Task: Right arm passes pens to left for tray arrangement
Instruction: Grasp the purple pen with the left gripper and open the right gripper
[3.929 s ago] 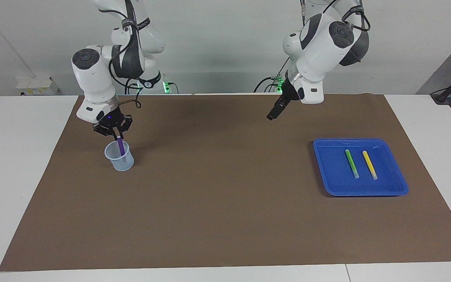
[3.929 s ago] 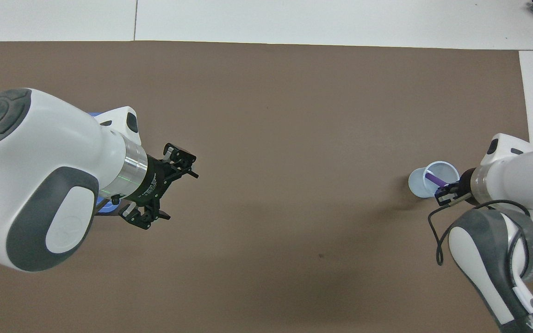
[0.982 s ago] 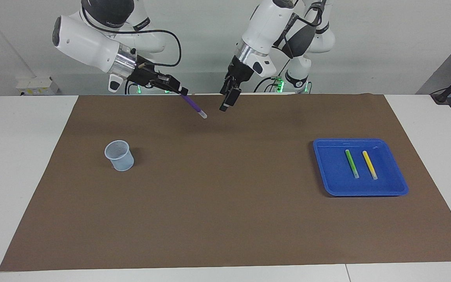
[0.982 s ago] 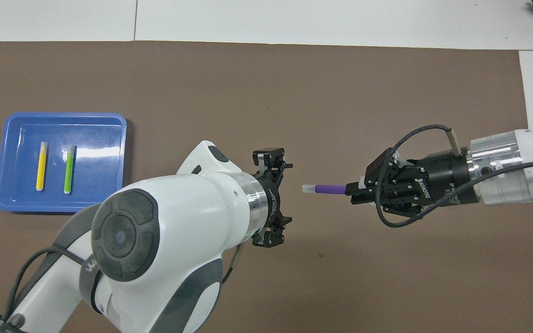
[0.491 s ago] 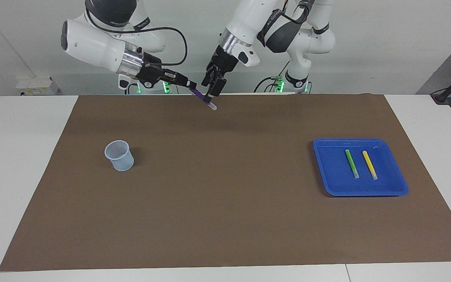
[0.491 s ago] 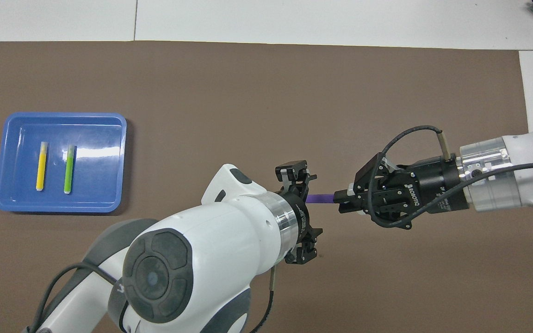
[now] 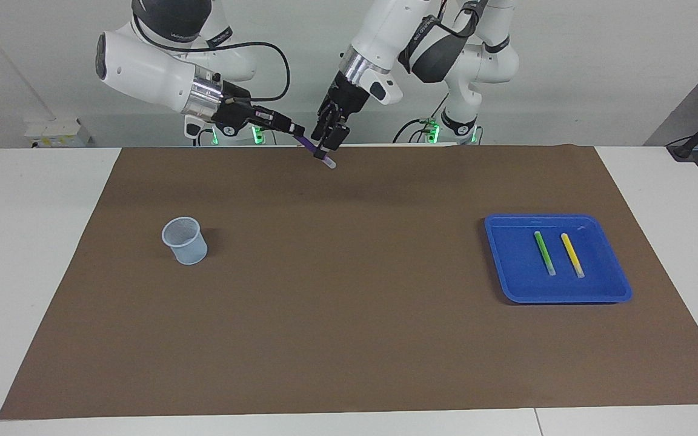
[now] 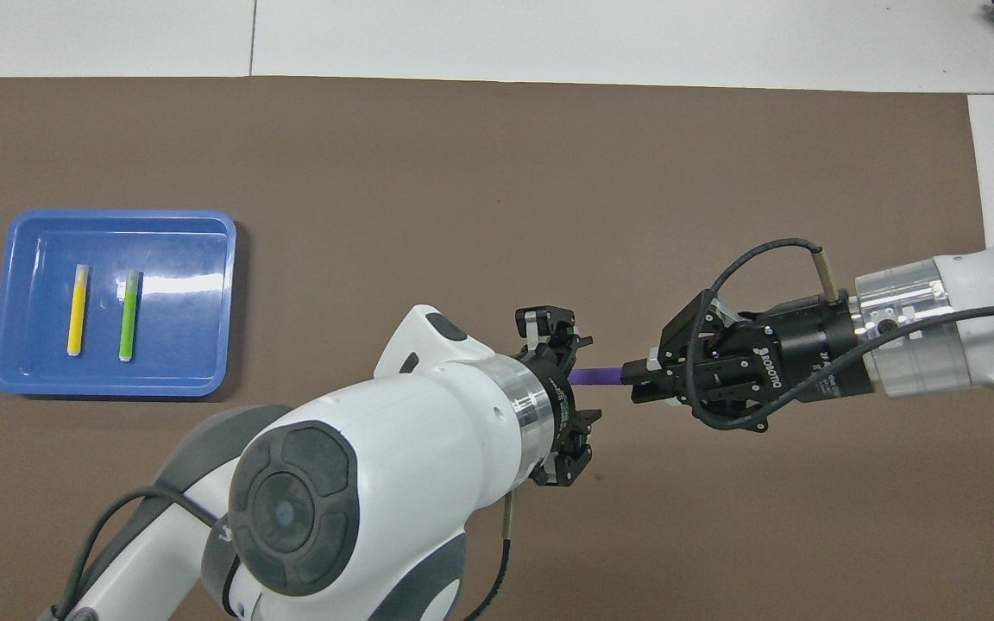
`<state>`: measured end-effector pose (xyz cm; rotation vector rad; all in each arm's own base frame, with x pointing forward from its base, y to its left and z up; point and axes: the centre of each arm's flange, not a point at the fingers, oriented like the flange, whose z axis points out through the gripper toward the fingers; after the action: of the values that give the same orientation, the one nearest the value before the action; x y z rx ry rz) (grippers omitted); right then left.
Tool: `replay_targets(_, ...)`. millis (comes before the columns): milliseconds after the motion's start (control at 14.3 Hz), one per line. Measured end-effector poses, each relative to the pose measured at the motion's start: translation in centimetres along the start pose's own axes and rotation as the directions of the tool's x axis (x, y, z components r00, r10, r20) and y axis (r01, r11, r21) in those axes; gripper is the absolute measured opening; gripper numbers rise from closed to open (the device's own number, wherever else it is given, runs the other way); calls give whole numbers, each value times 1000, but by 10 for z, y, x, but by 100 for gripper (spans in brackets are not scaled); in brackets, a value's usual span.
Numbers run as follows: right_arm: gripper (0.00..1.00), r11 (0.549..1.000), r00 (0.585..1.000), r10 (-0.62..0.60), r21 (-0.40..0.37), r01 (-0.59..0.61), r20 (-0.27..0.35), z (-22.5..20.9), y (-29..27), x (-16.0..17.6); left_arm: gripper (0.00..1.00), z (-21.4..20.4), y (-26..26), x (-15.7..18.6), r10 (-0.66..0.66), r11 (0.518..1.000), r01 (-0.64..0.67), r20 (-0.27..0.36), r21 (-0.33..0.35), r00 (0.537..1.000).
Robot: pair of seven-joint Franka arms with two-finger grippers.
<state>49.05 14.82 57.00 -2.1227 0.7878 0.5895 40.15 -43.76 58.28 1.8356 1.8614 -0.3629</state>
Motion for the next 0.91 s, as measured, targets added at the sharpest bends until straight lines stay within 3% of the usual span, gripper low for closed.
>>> replay_targets(281,19,1000,1000,3,-4,-3,7,-1,2,0,70,5,-4,0,4,1000,-4,-5,10,1000)
replay_targets(561,19,1000,1000,4,-9,-4,16,-1,3,0,51,6,-5,0,5,1000,-5,-6,11,1000)
replay_targets(631,19,1000,1000,4,-10,-4,17,-1,3,0,51,6,-5,0,5,1000,-5,-6,11,1000)
replay_targets(842,19,1000,1000,5,-11,-5,23,-1,3,-1,21,6,-6,0,5,1000,-5,-7,12,1000)
replay_targets(912,19,1000,1000,5,-10,-5,26,-1,3,-1,21,6,-5,0,5,1000,-5,-7,12,1000)
